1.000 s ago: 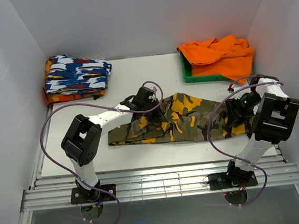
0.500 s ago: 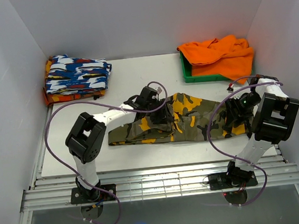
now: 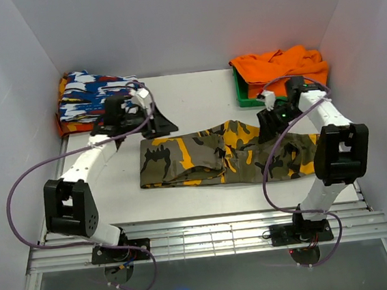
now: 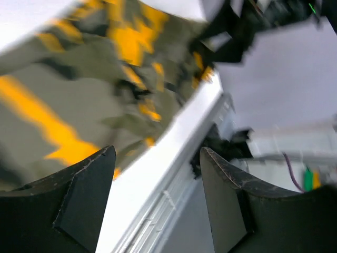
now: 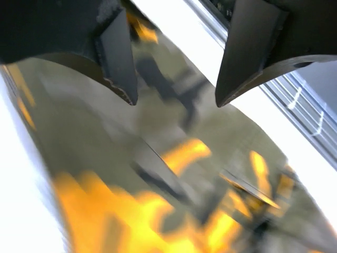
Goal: Fold and stack the trousers
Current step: Fold the trousers
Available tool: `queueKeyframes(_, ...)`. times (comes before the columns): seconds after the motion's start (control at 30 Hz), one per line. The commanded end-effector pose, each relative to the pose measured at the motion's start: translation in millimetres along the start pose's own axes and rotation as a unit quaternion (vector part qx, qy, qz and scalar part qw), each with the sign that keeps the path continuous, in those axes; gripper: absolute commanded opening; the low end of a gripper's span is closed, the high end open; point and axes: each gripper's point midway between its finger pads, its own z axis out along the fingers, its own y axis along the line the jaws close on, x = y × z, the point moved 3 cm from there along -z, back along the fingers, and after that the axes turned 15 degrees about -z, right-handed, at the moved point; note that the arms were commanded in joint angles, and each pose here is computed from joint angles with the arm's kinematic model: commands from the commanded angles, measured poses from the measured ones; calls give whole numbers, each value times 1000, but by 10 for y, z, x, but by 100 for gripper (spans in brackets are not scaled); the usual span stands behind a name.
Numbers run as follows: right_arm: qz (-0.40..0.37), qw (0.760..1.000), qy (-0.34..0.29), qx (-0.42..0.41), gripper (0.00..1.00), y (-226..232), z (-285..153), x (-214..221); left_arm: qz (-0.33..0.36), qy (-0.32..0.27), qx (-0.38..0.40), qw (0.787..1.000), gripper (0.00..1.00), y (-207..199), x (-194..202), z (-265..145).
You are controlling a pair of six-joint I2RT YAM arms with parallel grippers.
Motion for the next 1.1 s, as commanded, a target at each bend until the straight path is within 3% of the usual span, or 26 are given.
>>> queueKeyframes(0.0, -86, 993, -69, -41, 65, 449, 172, -600, -4, -19, -58, 998, 75, 245, -99, -439)
queueKeyframes(0.07, -124, 988, -75, -60, 63, 676, 391, -797, -5, -64, -119, 991, 74, 490, -223, -679)
queueKeyframes(0.17, -158, 982, -58, -90, 63, 962, 713, -938, -74, -101, -168, 978, 72, 936, -237, -1064)
queueKeyframes(0.33, -184, 974, -30, -131, 62, 1329, 1160, -1048, -131, -91, -184, 970, 71, 1461, -103, -1300)
queueKeyframes(0.63, -139, 973, 108, -152, 48, 1306, 1711, -214, -180, -75, -208, 959, 64, 1992, 116, -1190)
queueKeyframes(0.77, -133, 971, 128, -149, 40, 1264, 1810, -28, -196, -63, -198, 958, 58, 2172, 186, -1098)
queueKeyframes(1.07, -156, 970, 138, -123, 34, 1188, 1871, 13, -212, -47, -167, 962, 51, 2387, 246, -954)
